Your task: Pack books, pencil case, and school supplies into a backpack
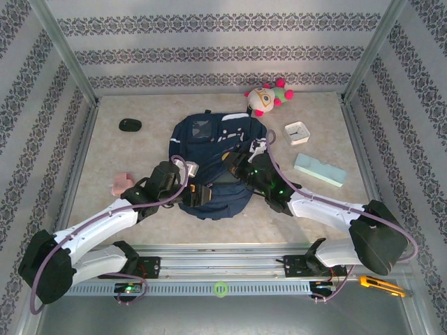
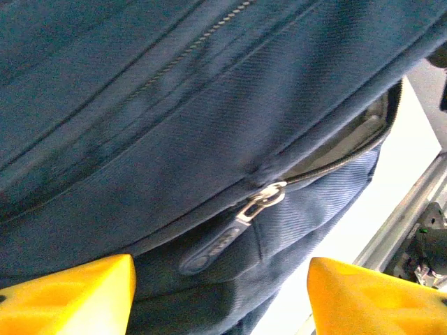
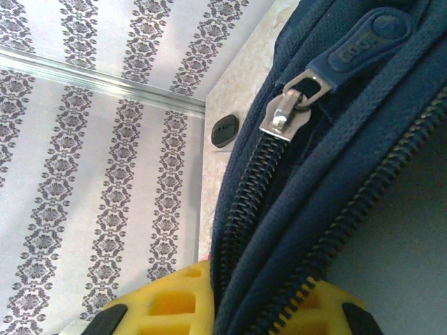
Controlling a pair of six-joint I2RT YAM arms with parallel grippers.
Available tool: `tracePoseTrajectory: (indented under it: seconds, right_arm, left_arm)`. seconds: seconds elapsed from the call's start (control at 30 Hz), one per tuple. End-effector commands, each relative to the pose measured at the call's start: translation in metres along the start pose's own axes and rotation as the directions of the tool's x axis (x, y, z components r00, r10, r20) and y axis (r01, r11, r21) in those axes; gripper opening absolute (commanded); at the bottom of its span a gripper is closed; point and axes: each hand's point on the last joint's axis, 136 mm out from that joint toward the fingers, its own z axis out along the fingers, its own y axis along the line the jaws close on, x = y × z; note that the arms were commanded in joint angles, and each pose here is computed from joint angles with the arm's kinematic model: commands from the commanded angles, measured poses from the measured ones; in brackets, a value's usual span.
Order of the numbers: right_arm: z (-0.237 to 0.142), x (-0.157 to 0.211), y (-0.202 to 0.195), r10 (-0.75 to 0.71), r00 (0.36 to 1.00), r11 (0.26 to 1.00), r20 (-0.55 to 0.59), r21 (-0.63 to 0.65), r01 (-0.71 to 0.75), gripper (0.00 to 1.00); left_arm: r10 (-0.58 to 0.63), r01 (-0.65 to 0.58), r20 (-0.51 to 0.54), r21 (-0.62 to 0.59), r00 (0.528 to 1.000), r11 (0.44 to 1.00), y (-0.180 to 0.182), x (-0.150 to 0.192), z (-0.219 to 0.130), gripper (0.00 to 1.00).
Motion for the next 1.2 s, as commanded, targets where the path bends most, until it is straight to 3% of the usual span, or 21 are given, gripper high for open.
tracePoseTrajectory:
  seconds: [0.0, 0.13, 0.37, 0.47, 0.53, 0.77, 1.17]
  right_arm:
    - [-0.003, -0.024, 0.059, -0.02, 0.995, 0.985, 0.097, -0.172, 0.036, 0.0]
    - [-0.003, -0.024, 0.061, -0.021, 0.995, 0.984, 0.096, -0.177, 0.038, 0.0]
    - [-0.005, -0.026, 0.062, -0.024, 0.994, 0.983, 0.104, -0.178, 0.043, 0.0]
    - [-0.006, -0.026, 0.063, -0.028, 0.994, 0.982, 0.106, -0.181, 0.047, 0.0]
    - [-0.007, -0.028, 0.066, -0.03, 0.995, 0.981, 0.1, -0.188, 0.048, 0.0]
    - [-0.021, -0.046, 0.063, -0.015, 0.999, 0.977, 0.048, -0.212, 0.025, 0.0]
    - [-0.055, -0.059, 0.023, 0.084, 0.991, 0.97, -0.108, -0.22, -0.106, 0.0]
  left_arm:
    - [0.007, -0.012, 0.049, 0.099, 0.999, 0.995, -0.024, -0.011, 0.003, 0.62]
    - [0.016, -0.024, 0.078, 0.101, 0.997, 0.995, -0.026, -0.015, 0.006, 0.52]
    - [0.014, -0.019, 0.059, 0.085, 0.998, 0.996, -0.021, -0.013, 0.014, 0.25]
    - [0.003, -0.003, 0.064, -0.007, 0.998, 1.0, -0.005, -0.011, 0.011, 0.08]
    - [0.008, -0.002, 0.075, -0.078, 0.997, 0.997, 0.007, -0.011, 0.006, 0.04]
    - [0.028, 0.008, 0.122, -0.284, 0.992, 0.959, 0.051, -0.008, -0.022, 0.0]
    - [0.022, 0.048, 0.171, -0.396, 0.985, 0.917, 0.102, -0.025, -0.039, 0.0]
